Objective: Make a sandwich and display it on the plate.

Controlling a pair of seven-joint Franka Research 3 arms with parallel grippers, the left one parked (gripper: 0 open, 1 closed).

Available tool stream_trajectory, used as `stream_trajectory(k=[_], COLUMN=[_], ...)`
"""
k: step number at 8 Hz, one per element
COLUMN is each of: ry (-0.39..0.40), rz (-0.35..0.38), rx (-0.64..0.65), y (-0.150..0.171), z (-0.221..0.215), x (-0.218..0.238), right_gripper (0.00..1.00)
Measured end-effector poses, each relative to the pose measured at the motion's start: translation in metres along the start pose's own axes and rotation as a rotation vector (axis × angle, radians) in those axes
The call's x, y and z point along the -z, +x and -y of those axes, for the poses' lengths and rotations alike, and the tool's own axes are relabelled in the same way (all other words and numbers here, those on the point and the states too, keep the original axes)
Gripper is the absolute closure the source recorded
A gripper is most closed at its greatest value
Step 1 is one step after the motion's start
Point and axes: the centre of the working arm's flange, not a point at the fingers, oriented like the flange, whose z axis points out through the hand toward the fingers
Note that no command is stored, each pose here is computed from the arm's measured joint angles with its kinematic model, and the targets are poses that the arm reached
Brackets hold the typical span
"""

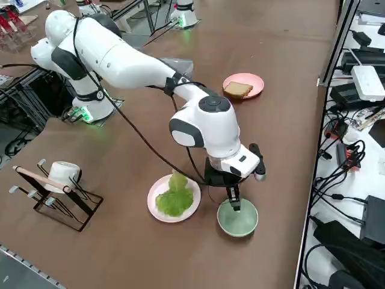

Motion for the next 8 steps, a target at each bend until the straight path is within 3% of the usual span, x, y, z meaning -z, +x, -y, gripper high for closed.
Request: stream_trajectory(k=[2, 4, 6, 8], ry=[-0.009, -0.007, 0.02, 0.058], rz=[0.01, 0.074, 0.172, 0.235], rx=[-0.016, -0.03, -0.018, 0.027], y=[-0.001, -0.003, -0.014, -0.06], z=[-0.011, -0.027, -0.025, -0.018], x=[0.015, 0.066, 0.115, 0.109], right_gripper=[0.37, 0.01, 0.0, 0.0])
